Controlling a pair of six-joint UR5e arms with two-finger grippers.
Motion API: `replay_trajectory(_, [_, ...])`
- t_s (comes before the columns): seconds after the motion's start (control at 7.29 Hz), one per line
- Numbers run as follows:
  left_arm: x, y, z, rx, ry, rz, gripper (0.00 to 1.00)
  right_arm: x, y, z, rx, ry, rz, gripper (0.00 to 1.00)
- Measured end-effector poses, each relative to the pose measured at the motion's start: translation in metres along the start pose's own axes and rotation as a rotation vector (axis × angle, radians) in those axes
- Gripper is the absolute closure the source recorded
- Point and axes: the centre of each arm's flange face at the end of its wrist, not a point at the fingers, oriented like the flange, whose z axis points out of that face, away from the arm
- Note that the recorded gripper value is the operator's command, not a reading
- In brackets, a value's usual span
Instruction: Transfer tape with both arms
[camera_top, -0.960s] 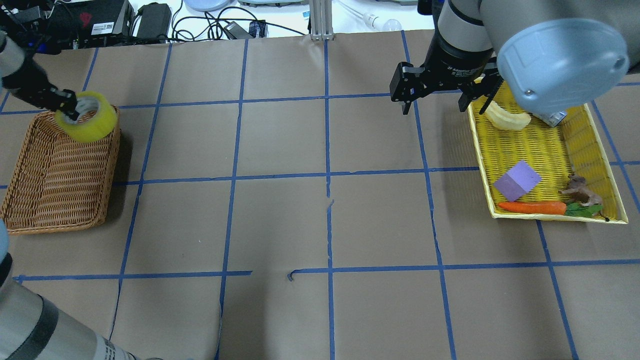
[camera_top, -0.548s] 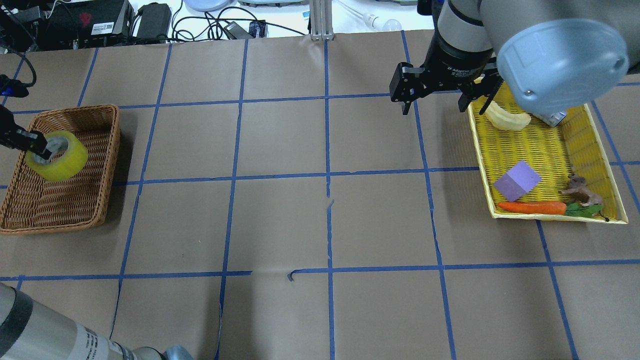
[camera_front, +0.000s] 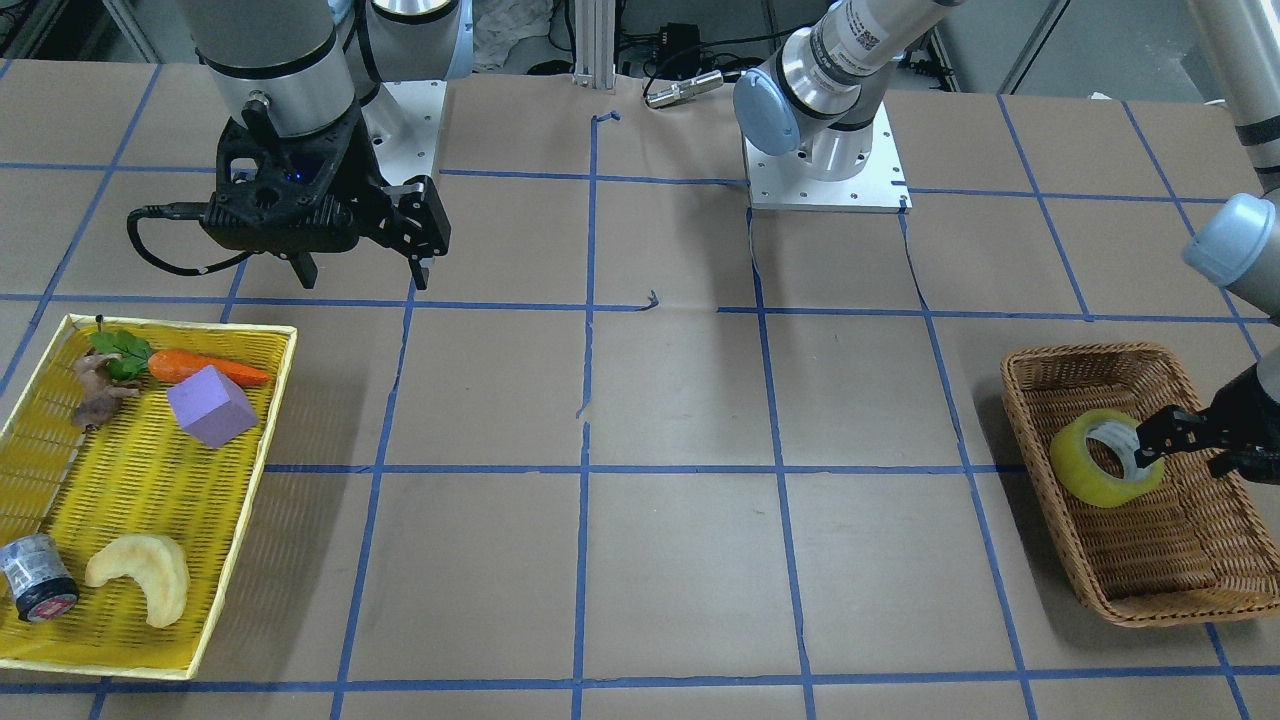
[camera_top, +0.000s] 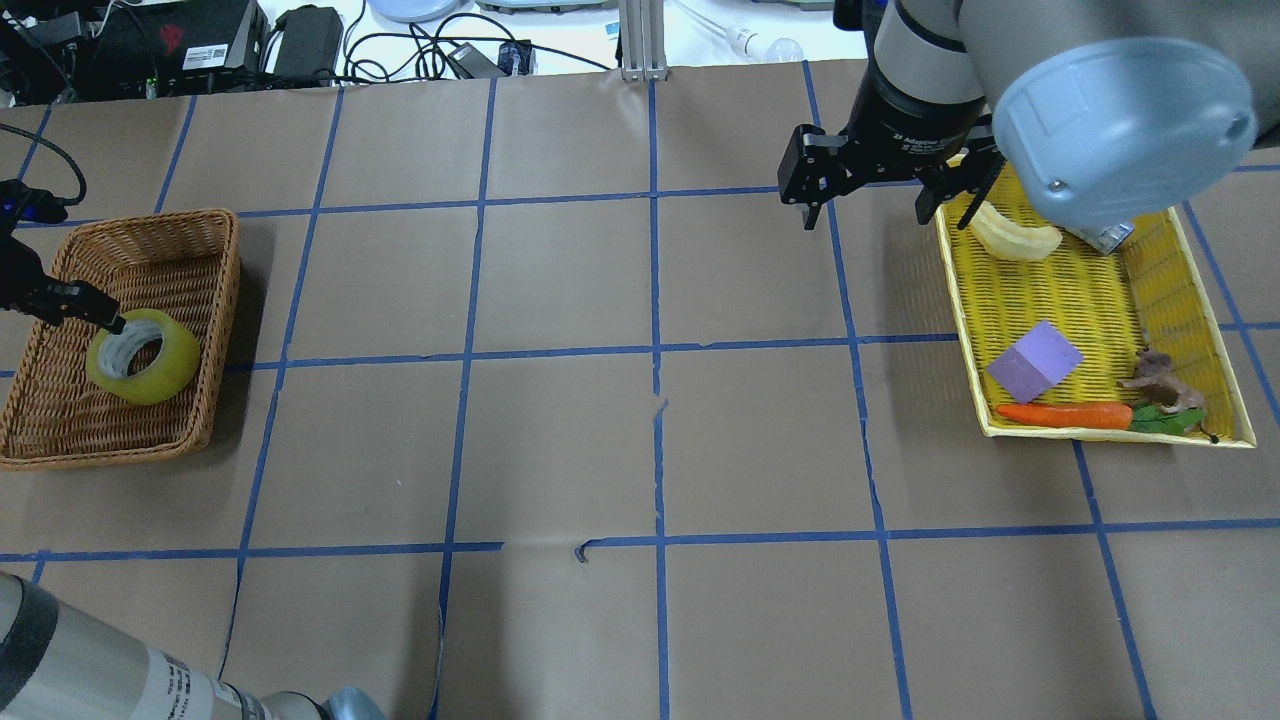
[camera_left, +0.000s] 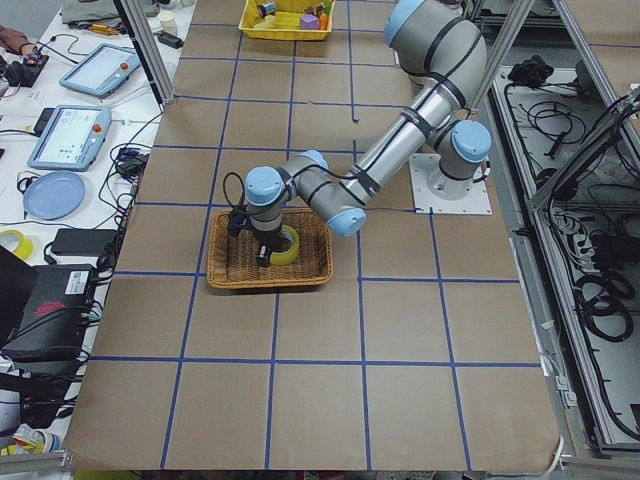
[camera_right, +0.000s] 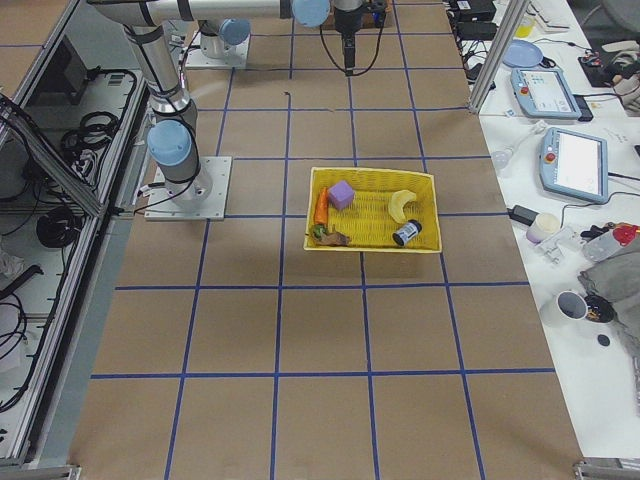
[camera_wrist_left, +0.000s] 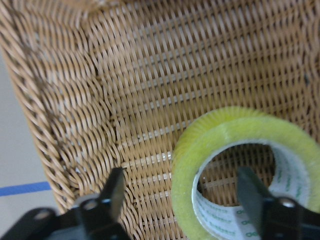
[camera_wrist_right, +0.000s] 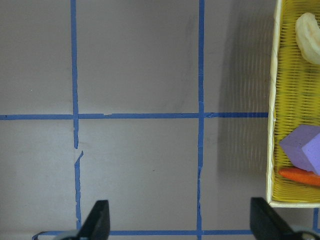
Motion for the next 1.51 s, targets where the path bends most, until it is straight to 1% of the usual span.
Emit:
replay_trajectory(0.14, [0.022,-0.016,-0.023,0.032,-0.013,-0.019,0.00,0.000,0.000,0.000,0.000,0.000,0.000,0.00])
replay_trajectory(0.27, [0.061,-0.036,-0.049,0.052,-0.007,-0.052,0.00,0.000,0.000,-0.001,0.002,0.000,-0.001,0.00])
replay_trajectory(0.41, [0.112,-0.053,-0.074,0.055,0.012,-0.092,0.00,0.000,0.000,-0.001,0.002,0.001,-0.002,0.00])
replay_trajectory(0.69, [0.225,-0.073,-0.121,0.049,0.048,-0.151,0.00,0.000,0.000,0.000,0.000,0.002,-0.005,0.00])
replay_trajectory(0.82, [0.281,-0.076,-0.140,0.023,0.068,-0.176,0.00,0.001,0.000,0.000,-0.002,0.002,-0.004,0.00])
replay_trajectory(0.96, [0.325,-0.075,-0.160,-0.022,0.084,-0.187,0.00,0.001,0.000,0.001,-0.004,0.001,-0.009,0.00])
replay_trajectory(1.1, [0.356,-0.073,-0.179,-0.072,0.092,-0.175,0.00,0.001,0.000,0.001,-0.005,0.001,-0.017,0.00])
replay_trajectory(1.23, [0.374,-0.070,-0.199,-0.119,0.096,-0.160,0.00,0.001,0.000,0.001,-0.006,0.002,-0.023,0.00])
replay_trajectory(1.37, [0.382,-0.067,-0.214,-0.151,0.099,-0.149,0.00,0.000,0.000,0.001,-0.005,0.002,-0.025,0.00])
replay_trajectory(1.51, [0.386,-0.065,-0.222,-0.167,0.099,-0.140,0.00,0.000,0.000,0.001,-0.004,0.001,-0.025,0.00])
